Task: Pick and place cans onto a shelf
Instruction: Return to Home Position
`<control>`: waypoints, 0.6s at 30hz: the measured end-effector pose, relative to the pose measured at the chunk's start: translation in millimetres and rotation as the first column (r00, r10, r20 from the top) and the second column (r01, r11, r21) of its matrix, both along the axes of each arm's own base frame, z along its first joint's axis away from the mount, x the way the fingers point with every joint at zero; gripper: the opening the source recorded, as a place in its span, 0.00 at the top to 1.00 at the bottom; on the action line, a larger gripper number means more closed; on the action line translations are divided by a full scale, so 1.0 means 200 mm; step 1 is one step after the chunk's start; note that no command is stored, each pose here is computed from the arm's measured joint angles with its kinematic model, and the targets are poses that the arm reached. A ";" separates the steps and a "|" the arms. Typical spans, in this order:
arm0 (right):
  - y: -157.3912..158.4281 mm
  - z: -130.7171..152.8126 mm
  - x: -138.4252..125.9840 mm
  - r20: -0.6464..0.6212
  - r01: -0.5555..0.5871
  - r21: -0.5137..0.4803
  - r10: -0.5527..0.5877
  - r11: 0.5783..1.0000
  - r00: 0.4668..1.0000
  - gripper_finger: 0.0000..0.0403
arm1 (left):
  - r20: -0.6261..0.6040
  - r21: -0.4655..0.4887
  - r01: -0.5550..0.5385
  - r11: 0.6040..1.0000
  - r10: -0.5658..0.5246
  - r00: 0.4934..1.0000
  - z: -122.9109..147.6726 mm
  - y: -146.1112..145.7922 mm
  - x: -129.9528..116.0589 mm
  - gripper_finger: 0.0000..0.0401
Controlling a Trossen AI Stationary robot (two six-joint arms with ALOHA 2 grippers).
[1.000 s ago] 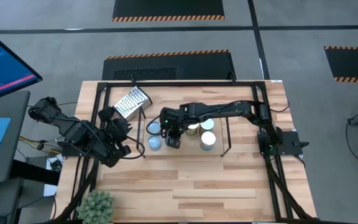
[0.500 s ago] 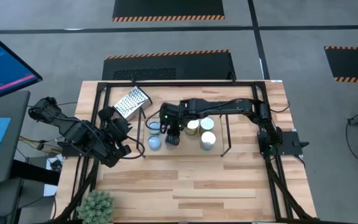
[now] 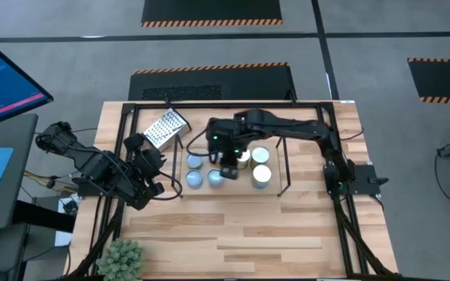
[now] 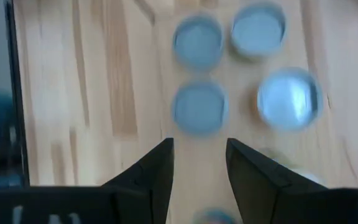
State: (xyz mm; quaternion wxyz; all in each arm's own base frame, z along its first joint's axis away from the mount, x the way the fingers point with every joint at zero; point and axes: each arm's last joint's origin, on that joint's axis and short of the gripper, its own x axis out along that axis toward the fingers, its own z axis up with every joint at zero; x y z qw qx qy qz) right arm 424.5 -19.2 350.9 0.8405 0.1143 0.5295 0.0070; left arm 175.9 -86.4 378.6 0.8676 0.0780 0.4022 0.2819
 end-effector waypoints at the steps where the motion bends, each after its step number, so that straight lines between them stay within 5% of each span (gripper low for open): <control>1: 0.01 0.03 -0.03 -0.030 -0.028 -0.010 0.027 1.000 0.999 0.58 | 0.000 0.000 0.001 1.000 -0.001 1.000 0.00 0.00 0.00 0.89; 3: 0.01 0.06 -0.08 -0.067 -0.077 -0.026 0.075 0.997 0.995 0.58 | -0.008 -0.010 0.004 1.000 -0.004 1.000 0.00 0.00 0.00 0.89; 7: 0.02 0.12 -0.21 -0.172 0.026 0.031 -0.020 0.999 0.985 0.57 | -0.137 -0.102 0.084 0.991 -0.098 0.986 -0.02 -0.01 -0.01 0.89; 13: 0.15 0.37 -0.43 -0.025 -0.022 0.045 0.023 0.999 0.999 0.58 | -0.174 -0.156 0.106 0.982 -0.133 0.976 -0.02 -0.02 -0.02 0.89; 18: 0.28 0.61 -0.72 0.166 0.037 -0.131 -0.015 0.991 0.986 0.58 | -0.037 -0.222 0.053 0.974 -0.063 0.997 0.08 0.03 -0.09 0.89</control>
